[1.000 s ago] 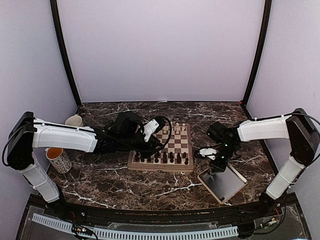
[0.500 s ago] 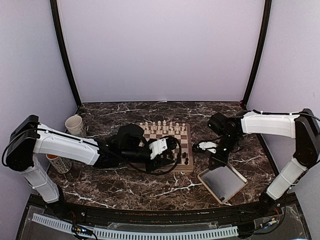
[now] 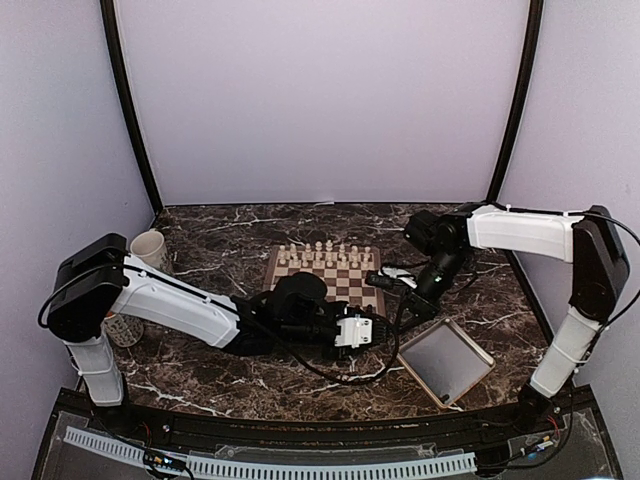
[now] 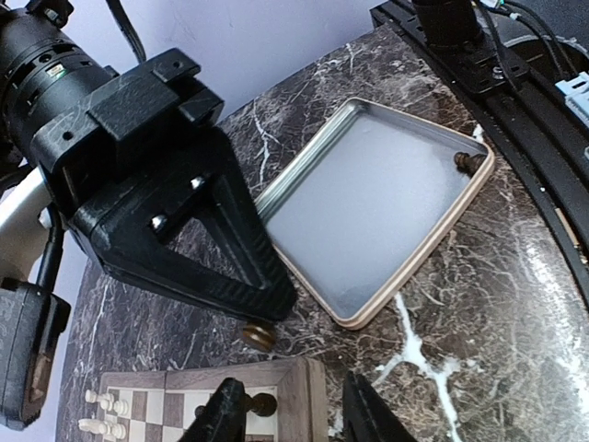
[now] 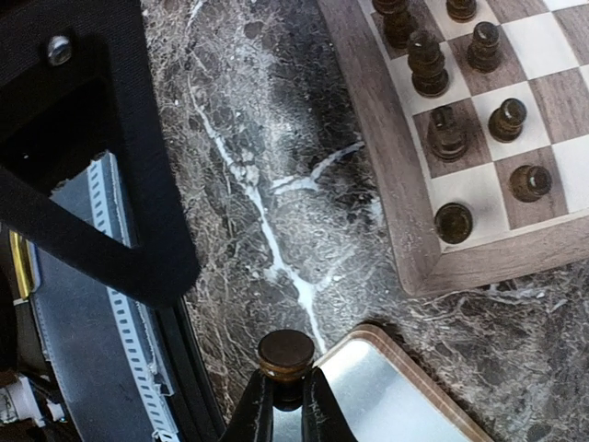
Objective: Set up the chess pieces on the board
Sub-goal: Pass from the right arm to the left
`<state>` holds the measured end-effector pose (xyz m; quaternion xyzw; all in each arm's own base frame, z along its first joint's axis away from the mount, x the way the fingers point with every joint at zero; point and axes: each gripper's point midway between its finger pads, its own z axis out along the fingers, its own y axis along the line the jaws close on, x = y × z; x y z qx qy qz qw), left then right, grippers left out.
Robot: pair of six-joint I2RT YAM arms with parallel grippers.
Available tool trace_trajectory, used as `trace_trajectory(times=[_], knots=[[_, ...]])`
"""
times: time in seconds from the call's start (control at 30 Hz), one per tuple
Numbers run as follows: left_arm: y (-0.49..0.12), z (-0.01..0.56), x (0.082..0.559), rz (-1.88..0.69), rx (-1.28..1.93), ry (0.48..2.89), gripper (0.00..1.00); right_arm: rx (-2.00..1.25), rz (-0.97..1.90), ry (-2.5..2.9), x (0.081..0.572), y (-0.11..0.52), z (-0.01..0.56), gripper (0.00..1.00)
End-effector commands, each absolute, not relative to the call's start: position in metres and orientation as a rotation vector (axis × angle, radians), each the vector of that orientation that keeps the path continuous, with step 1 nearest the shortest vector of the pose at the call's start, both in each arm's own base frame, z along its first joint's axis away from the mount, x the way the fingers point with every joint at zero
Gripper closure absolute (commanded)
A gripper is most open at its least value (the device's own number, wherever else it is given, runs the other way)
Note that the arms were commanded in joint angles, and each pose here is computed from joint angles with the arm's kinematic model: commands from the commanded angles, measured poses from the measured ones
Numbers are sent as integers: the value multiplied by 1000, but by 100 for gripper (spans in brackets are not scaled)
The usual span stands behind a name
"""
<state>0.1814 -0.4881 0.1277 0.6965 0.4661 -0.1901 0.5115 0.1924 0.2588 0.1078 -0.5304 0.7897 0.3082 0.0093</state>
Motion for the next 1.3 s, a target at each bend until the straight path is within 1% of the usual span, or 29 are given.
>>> trace_trajectory(times=[0.0,0.37,0.53,0.7,0.93,1.1,1.2,1.27], knots=[[-501,150,197,-387,1608,1052,61,-1659,1118,2433,182,271,122,91],[-517,142,204,-383,1610,1051,61,-1659,1207,2419,177,277,126,90],[-521,137,212,-344,1612,1065,63,-1662,1224,2417,175,277,126,89],[-522,135,214,-328,1625,1069,67,-1658,1238,2420,173,276,125,89],[-520,134,218,-302,1623,1095,76,-1648,1240,2424,172,277,125,89],[-519,138,225,-287,1585,1134,80,-1643,1224,2413,176,275,131,82],[-515,141,232,-314,1534,1198,82,-1612,1209,2379,186,270,147,75],[-512,147,237,-387,1471,1265,83,-1551,1197,2370,199,263,158,70]])
